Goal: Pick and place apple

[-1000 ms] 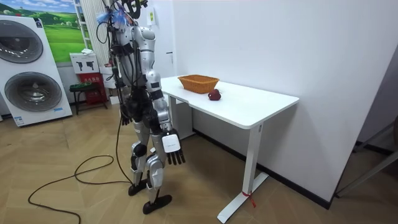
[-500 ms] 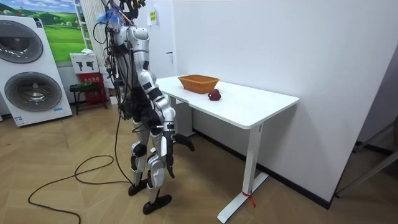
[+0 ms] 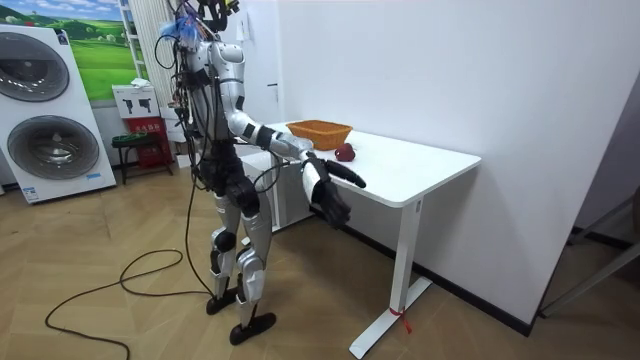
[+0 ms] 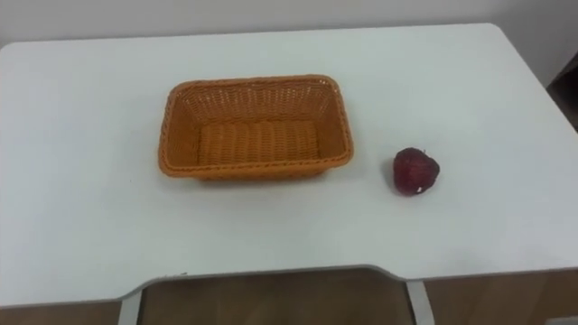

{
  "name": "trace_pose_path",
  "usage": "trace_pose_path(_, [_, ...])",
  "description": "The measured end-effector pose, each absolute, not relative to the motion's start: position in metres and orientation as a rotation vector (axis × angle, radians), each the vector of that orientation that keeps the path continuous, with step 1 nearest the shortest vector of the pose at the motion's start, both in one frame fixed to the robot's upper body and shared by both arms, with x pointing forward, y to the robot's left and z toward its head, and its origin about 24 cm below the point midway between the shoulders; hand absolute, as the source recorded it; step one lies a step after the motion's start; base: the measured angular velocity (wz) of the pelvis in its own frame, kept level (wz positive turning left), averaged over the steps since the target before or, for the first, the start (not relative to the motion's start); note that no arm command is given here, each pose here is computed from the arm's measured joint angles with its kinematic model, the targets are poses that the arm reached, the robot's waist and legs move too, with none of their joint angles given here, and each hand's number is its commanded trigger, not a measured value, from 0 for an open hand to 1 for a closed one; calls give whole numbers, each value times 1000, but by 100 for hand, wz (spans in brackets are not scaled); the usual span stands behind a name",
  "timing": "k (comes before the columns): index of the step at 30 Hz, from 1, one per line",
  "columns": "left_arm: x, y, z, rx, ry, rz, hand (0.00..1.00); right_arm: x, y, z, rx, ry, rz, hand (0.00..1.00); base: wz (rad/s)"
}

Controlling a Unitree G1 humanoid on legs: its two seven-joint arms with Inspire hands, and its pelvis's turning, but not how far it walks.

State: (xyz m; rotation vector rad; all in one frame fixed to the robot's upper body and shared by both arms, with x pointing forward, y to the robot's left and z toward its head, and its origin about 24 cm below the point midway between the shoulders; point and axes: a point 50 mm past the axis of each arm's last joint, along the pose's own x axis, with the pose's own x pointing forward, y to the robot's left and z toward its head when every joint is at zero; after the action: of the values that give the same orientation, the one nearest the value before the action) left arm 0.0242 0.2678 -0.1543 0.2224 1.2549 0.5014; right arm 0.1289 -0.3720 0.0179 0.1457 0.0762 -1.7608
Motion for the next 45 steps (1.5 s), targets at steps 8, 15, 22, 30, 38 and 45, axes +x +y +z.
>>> trace_pose_path(8, [31, 260, -156, 249, 1231, 434, 0, 166, -335, 56, -141, -140, -1437, 0, -1])
trace_pose_path(15, [32, 253, -158, 246, 1228, 374, 0, 190, -305, 55, -236, -145, -1146, 0, 0])
trace_pose_path(22, [38, 251, -157, 234, 1187, 359, 0, 205, -281, 50, -291, -128, -927, 0, -1])
trace_pose_path(30, [31, 251, -159, 231, 1217, 362, 0, 210, -270, 47, -305, -114, -808, 0, 0])
trace_pose_path(38, [29, 250, -159, 218, 1228, 372, 0, 200, -257, 23, -345, 0, -653, 0, 3])
trace_pose_path(45, [30, 251, -159, 221, 1228, 372, 0, 198, -256, 14, -381, 44, -599, 0, 0])
